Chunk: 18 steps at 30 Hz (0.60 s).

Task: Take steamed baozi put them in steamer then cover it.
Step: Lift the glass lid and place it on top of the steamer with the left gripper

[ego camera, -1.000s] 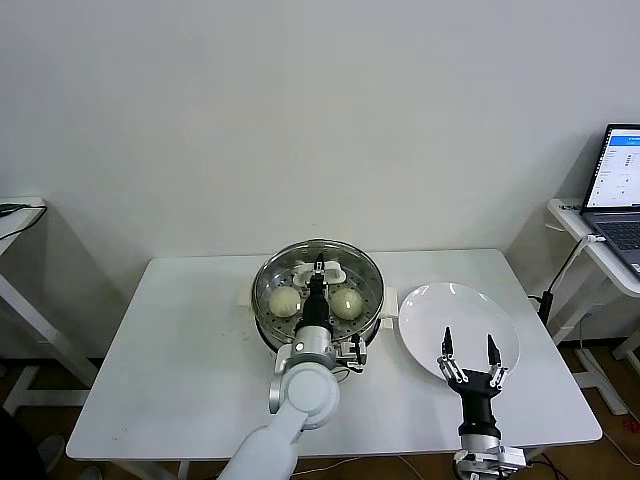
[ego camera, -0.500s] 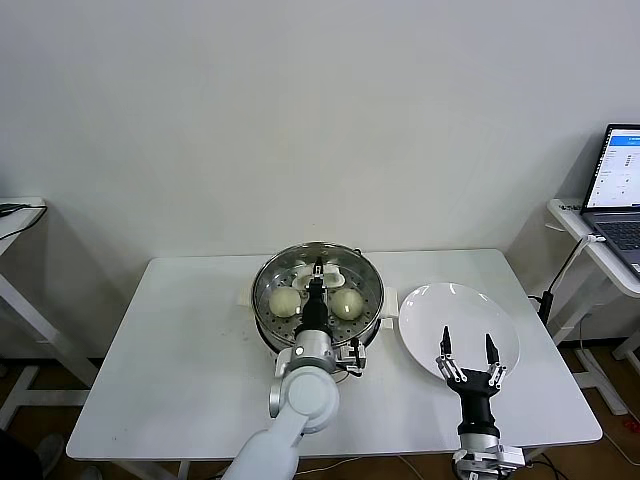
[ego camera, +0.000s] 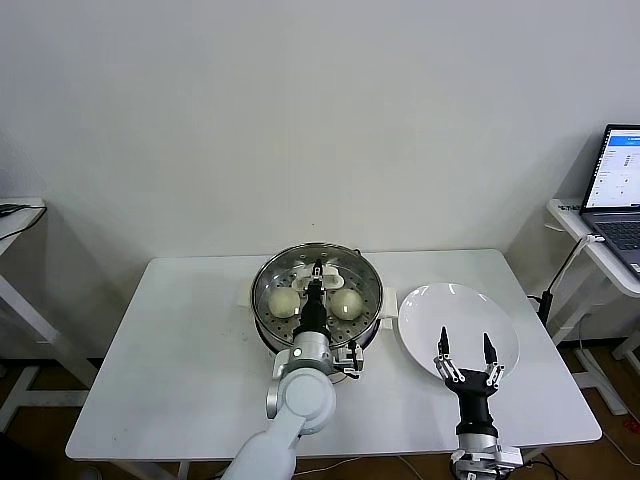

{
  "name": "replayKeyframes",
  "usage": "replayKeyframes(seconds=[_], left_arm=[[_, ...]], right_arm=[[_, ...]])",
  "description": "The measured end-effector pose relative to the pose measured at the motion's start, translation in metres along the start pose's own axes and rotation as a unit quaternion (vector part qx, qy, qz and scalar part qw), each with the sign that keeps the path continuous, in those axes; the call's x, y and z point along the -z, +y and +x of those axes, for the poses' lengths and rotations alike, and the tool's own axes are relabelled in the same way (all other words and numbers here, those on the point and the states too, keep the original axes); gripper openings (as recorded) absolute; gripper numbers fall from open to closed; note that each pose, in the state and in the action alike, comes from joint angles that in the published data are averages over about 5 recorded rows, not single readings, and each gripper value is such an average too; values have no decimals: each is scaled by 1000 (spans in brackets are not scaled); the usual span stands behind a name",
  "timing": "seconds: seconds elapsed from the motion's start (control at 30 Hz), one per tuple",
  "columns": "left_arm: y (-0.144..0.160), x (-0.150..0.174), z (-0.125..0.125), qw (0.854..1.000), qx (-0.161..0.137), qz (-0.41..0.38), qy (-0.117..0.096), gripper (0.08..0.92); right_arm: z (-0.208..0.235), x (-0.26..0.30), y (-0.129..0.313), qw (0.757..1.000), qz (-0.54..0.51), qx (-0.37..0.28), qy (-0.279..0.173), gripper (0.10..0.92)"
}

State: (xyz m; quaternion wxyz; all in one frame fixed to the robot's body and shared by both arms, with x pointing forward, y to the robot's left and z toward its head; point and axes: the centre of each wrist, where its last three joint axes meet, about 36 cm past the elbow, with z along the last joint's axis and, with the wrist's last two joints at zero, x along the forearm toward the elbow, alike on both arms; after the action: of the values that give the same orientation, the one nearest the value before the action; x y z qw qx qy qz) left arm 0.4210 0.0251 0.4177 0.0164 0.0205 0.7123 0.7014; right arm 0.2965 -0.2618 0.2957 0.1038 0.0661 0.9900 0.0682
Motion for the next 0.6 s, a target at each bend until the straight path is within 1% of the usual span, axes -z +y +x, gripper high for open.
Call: replayKeyframes(seconds=[0.27,0.47,0.6], left_arm=[[3,-6,13,1000,5,0,-9,470],[8,-14,31,1000,13,9,-15,643],[16,-24,46,999,26,22,-18,760]], right_arm=[[0,-1,2,1000,1,3,1,823],[0,-3,2,1000,2,6,3,823],[1,-3,1,1000,4,7,4,823]])
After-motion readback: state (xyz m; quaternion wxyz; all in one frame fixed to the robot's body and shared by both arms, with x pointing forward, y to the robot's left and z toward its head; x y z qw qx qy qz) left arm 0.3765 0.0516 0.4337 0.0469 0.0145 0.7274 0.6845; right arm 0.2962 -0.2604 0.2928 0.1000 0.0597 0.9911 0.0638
